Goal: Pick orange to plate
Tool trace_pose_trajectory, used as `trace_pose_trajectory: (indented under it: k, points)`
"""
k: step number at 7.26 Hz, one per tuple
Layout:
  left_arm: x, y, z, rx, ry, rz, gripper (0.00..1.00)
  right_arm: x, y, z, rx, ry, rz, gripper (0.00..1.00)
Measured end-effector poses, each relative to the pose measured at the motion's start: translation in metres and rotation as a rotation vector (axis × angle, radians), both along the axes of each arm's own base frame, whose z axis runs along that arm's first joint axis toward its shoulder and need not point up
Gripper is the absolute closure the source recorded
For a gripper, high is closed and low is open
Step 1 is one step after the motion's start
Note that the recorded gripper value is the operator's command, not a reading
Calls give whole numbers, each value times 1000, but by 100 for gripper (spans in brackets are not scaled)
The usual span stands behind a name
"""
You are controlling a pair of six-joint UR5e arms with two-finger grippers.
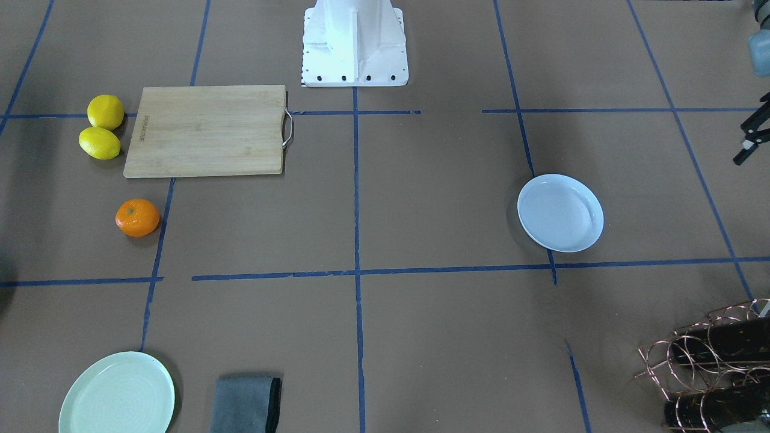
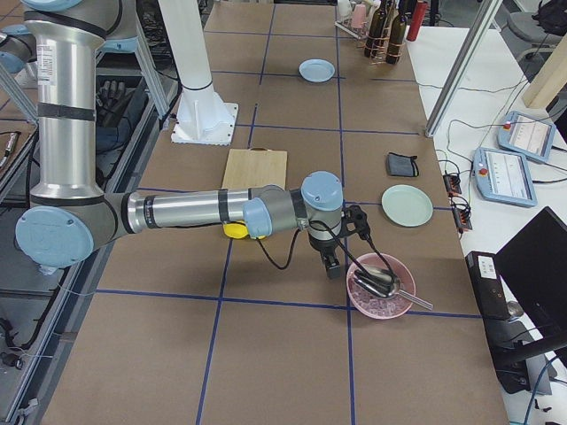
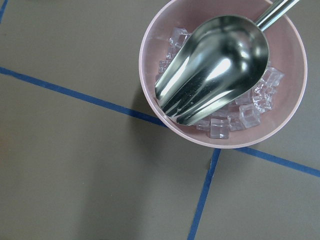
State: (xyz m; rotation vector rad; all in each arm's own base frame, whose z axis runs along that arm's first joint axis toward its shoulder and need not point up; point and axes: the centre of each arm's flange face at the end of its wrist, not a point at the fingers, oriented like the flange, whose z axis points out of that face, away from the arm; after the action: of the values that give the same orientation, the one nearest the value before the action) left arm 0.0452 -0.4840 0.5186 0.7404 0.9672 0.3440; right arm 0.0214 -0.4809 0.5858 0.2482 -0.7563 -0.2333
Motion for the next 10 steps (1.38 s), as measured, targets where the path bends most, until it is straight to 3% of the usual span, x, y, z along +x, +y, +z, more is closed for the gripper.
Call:
trace_pose_trajectory:
  k: [1,3,4,8,10]
  points:
    - [42,3,2,-99,32,-22,0,0,0,1,-2,-1,0,0]
    - [124,12,15,-271,35,-149,0,0,1,3,-6,-2,0,0]
    - [158,20,20,-302,22,-183,0,0,1,3,-7,-2,0,0]
    - [224,41,55,-383,-30,-248,18,0,2,4,-12,-13,-1,0]
    - [235,43,63,-393,-45,-248,41,0,2,5,-14,-14,-2,0]
